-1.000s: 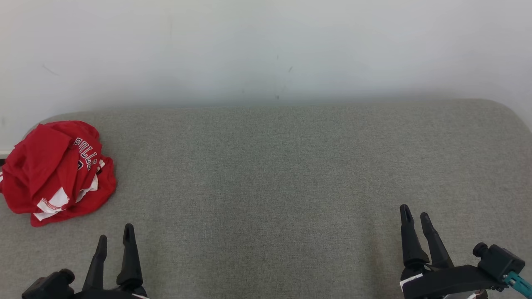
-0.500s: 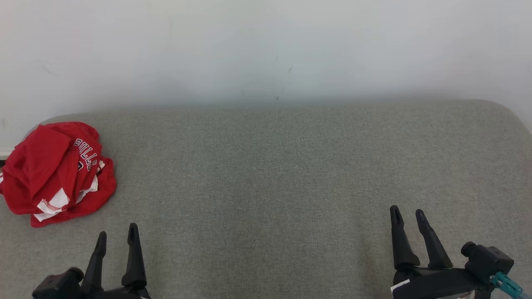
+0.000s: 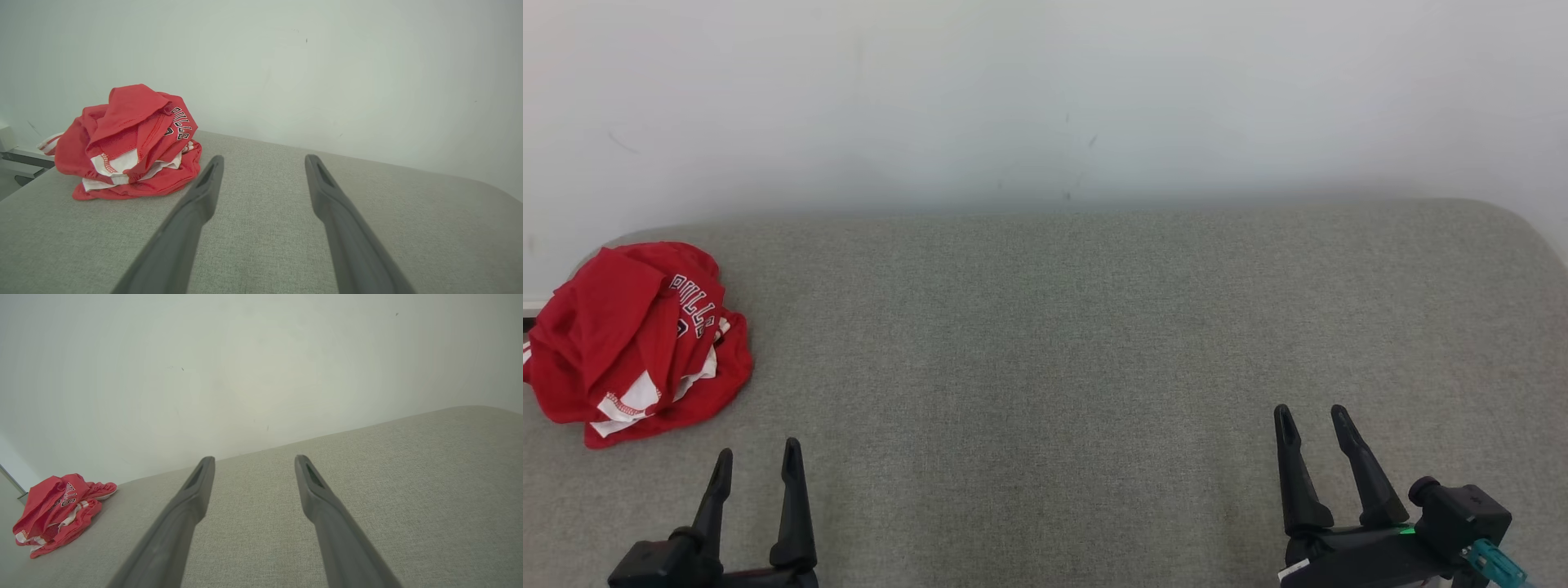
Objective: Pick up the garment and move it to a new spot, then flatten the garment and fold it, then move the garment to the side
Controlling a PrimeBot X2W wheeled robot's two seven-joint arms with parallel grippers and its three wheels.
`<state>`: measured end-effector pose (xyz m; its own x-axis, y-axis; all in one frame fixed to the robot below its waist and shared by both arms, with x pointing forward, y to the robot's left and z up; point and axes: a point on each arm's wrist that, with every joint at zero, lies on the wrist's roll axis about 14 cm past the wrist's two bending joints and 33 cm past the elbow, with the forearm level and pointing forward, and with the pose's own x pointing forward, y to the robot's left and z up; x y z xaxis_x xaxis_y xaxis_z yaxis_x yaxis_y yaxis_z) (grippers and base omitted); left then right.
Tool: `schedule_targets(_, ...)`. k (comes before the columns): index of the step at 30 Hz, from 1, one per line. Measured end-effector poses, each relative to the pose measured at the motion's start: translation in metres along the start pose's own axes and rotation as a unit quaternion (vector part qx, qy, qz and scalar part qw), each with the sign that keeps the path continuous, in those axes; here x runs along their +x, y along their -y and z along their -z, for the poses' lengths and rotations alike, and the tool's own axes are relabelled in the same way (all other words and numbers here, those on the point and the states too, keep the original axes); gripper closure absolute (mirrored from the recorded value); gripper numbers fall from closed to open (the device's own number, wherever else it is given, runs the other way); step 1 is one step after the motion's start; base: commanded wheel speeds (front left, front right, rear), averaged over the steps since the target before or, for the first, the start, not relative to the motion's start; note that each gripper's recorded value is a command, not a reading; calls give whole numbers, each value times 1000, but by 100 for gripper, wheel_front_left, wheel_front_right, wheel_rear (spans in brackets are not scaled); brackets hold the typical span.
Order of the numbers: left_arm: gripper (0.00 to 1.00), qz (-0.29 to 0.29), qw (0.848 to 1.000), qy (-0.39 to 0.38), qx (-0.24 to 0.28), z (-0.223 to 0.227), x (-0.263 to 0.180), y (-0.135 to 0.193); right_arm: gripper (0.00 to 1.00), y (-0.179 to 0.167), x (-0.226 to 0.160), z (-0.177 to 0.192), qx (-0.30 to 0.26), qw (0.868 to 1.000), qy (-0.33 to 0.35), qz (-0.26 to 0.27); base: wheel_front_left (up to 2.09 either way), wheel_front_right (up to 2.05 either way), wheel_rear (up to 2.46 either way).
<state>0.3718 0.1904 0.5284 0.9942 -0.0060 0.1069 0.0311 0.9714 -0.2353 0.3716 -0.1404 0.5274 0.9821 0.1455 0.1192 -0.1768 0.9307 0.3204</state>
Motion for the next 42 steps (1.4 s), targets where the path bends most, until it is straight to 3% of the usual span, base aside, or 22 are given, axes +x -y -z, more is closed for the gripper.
schedule_targets(20,0,15,996,17,81,-5,-3,4,0,-5,-3,-6,-85,996,16,-16,0,0,0)
schedule_targets(42,0,19,993,34,111,-11,-8,3,0,-2,-9,-15,-130,991,35,-16,0,0,0)
